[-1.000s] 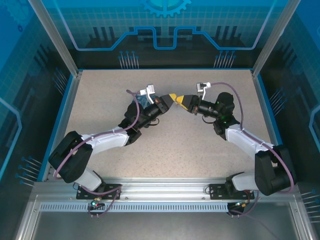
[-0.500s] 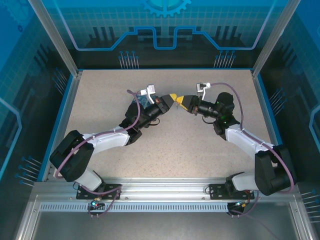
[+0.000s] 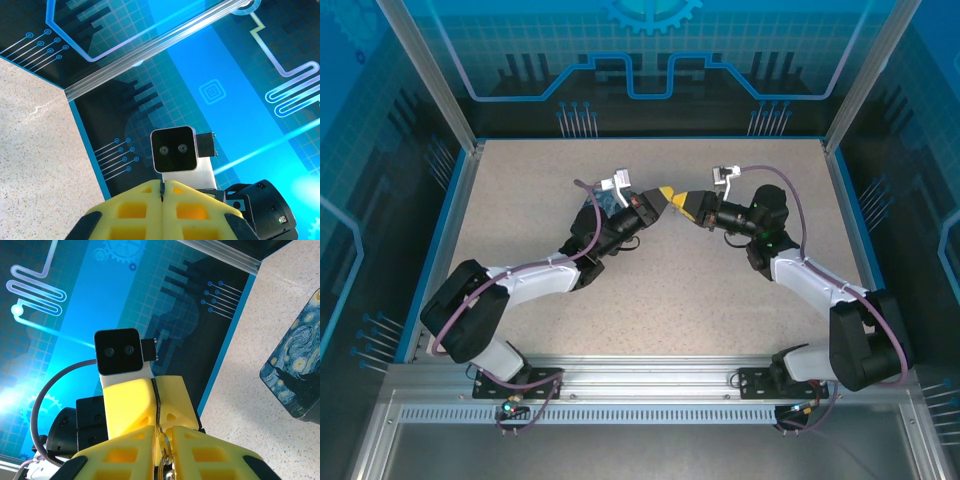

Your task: Unlock the padlock with the key

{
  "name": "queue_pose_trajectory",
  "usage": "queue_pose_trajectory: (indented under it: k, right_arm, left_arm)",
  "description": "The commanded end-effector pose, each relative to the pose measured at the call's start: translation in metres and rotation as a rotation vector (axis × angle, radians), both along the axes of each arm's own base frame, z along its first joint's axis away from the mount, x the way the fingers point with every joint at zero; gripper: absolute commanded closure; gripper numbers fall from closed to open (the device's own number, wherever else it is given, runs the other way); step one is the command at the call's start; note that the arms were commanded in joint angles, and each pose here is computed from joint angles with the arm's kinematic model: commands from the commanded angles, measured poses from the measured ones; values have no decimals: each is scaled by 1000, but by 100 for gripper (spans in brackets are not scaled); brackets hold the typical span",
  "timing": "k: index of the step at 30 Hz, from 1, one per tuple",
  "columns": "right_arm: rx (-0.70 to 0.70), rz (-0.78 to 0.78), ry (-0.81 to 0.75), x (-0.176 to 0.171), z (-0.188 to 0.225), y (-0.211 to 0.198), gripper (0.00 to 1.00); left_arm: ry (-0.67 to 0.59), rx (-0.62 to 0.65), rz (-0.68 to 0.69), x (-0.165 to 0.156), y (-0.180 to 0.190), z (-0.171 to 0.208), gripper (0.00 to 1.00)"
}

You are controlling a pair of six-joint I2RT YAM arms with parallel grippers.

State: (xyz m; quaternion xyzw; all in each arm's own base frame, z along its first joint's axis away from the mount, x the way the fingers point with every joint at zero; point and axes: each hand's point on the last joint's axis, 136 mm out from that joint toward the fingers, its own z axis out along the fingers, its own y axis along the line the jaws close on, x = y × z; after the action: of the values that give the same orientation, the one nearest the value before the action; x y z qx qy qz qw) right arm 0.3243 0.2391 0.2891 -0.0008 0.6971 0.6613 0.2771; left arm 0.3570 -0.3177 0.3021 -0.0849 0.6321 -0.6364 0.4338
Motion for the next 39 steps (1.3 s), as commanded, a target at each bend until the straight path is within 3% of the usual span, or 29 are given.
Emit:
queue_pose_trajectory:
  k: [1,18,27,31,36,39]
  right_arm:
    - [-8,29,-29,-7,0,4,81]
    - [-3,34,-42,-4,7,6,88]
    - [2,35,-42,-3,8,6,100]
    - [34,36,-21,0,7,6,100]
    - [14,14,15,4,-7,1,100]
    - [-20,-6,23,3,-12,-4,100]
  left_arm:
    - [-45,-31,28,6,2,15,100]
    - [-38,-34,19,5,-1,11,100]
    - [-32,-31,16,5,-3,7,100]
    - [-23,-24,27,6,-2,4,100]
    - [-28,-22,87,9,20,12,52]
    - [-24,-6,138,9,46,18,36]
